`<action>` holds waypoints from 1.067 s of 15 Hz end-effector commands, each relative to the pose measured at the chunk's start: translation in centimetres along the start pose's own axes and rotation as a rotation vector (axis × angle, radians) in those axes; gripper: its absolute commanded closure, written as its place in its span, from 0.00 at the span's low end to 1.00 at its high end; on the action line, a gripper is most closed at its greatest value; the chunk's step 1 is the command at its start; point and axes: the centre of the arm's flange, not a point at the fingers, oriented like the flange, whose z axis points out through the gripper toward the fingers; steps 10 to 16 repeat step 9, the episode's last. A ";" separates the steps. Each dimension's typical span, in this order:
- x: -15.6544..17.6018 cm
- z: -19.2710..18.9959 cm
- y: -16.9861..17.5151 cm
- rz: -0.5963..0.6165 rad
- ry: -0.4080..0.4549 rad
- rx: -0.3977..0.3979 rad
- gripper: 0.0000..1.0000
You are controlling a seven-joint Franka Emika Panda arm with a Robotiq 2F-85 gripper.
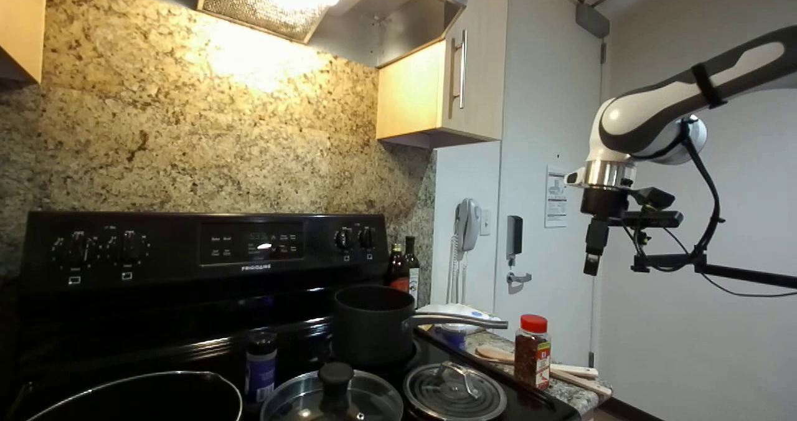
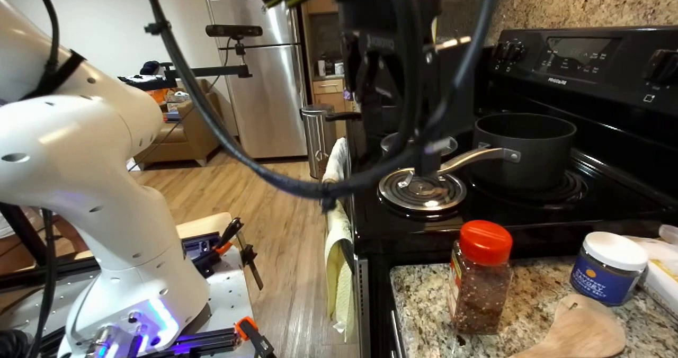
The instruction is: Put the wooden spoon on the right side of the stove
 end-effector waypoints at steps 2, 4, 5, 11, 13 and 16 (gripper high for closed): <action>3.5 -1.6 -8.8 -0.082 -0.028 -0.011 0.00; 4.1 -1.3 -11.8 -0.137 -0.050 -0.015 0.00; 4.2 -1.0 -13.1 -0.161 -0.057 -0.031 0.00; 5.1 -0.4 -14.3 -0.194 -0.056 -0.024 0.00; 5.1 -0.4 -14.3 -0.194 -0.056 -0.024 0.00; 5.1 -0.4 -14.3 -0.194 -0.056 -0.024 0.00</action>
